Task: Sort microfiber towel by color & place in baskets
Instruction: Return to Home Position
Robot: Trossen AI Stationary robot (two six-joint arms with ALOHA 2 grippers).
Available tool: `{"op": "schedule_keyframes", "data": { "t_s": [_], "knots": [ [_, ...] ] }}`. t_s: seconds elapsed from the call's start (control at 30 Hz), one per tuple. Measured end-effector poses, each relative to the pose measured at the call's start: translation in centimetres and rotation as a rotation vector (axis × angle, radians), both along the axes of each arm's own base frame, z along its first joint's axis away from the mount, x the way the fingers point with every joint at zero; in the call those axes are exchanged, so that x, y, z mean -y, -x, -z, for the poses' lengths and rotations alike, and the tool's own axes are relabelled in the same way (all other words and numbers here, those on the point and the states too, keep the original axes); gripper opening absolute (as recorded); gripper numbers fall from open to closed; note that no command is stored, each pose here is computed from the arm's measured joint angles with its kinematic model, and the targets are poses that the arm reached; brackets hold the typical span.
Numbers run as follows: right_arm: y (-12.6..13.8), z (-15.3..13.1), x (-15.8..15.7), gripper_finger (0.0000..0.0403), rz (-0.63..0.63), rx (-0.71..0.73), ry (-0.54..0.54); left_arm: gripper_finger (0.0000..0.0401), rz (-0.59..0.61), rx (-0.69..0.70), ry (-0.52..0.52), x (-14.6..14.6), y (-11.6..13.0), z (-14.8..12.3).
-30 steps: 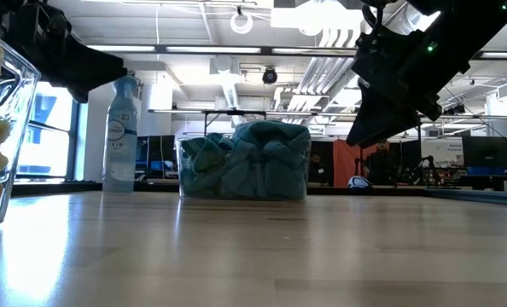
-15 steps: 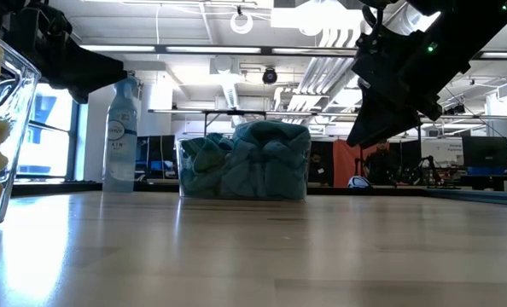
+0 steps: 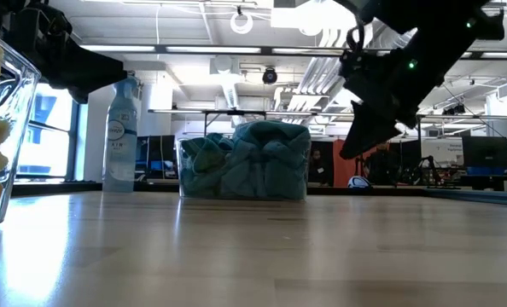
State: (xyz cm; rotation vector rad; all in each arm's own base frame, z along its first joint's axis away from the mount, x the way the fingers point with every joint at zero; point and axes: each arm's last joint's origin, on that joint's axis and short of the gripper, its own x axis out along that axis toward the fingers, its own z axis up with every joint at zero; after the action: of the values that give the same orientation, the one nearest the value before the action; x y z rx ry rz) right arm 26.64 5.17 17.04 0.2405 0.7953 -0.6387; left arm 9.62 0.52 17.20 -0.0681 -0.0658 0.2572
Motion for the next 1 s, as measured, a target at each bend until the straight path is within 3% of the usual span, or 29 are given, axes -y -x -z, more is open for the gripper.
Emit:
{"op": "schedule_keyframes", "data": {
  "t_s": [0.1, 0.17, 0.37, 0.6, 1.0],
  "knots": [
    [0.1, 1.0, 0.3, 0.0023, -0.085, 0.035, -0.009, 0.0121, 0.000, 0.000, 0.000, 0.0, 0.0, 0.0],
    [0.1, 1.8, 0.5, 0.0009, -0.145, 0.084, -0.037, 0.0121, 0.000, 0.000, 0.000, 0.0, 0.0, 0.0],
    [2.1, 3.3, 2.1, 0.0012, -0.248, 0.255, -0.142, 0.0121, 0.000, 0.000, 0.000, 0.0, 0.0, 0.0],
    [6.2, 2.7, 4.6, 0.0004, -0.305, 0.527, -0.207, 0.0121, 0.000, 0.001, 0.000, 0.0, 0.0, 0.0],
    [11.9, 1.2, 5.5, 0.0000, -0.323, 0.806, -0.129, 0.0121, 0.001, 0.001, 0.000, 0.0, 0.0, 0.0]
  ]
}}
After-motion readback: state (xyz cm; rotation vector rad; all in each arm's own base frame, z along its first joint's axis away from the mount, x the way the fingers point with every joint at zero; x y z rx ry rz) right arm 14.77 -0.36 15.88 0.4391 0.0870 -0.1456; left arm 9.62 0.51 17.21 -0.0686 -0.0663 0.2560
